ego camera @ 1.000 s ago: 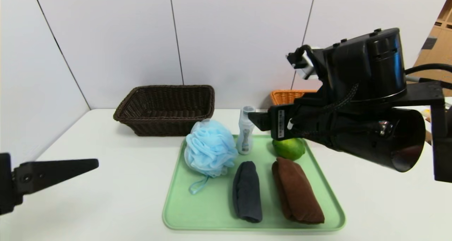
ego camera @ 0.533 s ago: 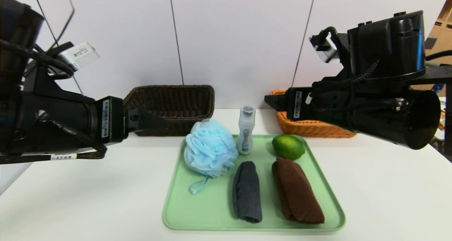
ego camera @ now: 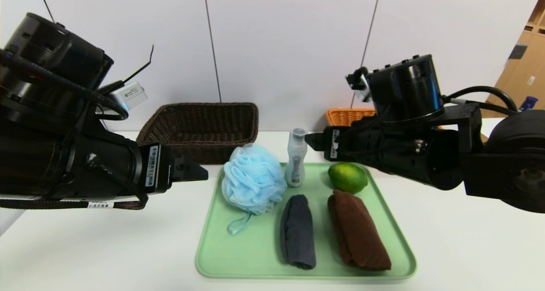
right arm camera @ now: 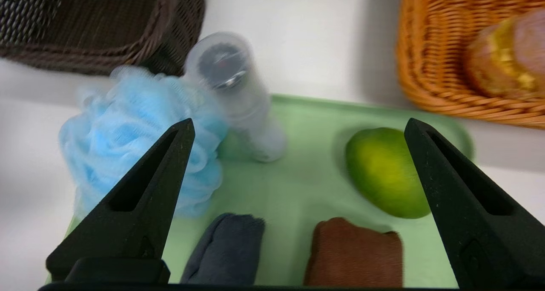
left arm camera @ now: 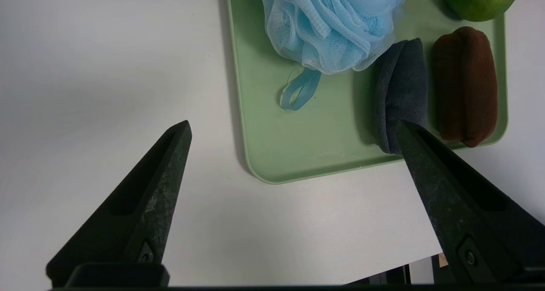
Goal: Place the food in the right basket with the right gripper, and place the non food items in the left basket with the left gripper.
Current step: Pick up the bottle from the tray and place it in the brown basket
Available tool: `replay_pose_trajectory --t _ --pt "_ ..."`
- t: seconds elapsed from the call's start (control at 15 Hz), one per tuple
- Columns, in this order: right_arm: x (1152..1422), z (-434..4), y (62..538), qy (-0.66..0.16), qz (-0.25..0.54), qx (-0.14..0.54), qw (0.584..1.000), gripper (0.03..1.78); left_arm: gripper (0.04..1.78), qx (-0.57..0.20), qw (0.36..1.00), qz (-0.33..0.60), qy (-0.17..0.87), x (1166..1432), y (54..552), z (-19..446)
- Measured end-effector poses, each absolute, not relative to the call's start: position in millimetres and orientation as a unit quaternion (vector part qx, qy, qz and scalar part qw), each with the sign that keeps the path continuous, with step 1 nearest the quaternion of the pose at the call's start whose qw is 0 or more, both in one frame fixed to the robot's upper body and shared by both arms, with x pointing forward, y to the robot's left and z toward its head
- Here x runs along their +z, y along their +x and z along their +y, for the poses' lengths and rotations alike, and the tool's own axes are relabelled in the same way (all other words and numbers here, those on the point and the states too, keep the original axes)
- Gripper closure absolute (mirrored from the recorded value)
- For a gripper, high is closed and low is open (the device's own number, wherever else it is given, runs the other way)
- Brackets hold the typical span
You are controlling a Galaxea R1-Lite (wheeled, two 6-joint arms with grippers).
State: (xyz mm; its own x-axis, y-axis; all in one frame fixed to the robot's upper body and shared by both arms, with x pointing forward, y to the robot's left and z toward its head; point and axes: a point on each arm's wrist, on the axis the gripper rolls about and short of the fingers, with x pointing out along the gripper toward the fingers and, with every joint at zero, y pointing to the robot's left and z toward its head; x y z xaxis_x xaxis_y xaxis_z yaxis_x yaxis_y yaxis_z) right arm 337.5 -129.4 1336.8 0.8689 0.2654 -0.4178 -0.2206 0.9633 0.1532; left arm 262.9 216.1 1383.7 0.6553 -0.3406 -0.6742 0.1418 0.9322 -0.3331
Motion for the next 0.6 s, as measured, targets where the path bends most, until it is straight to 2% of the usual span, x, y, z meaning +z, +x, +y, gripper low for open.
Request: replay_pose_trajectory --t 0.6 --pt "1311.1 -99.6 353.2 0.054 0.212 0.147 0.965 0.11 0.13 -0.121 0.902 0.396 -0.122 1380.8 221.8 246.9"
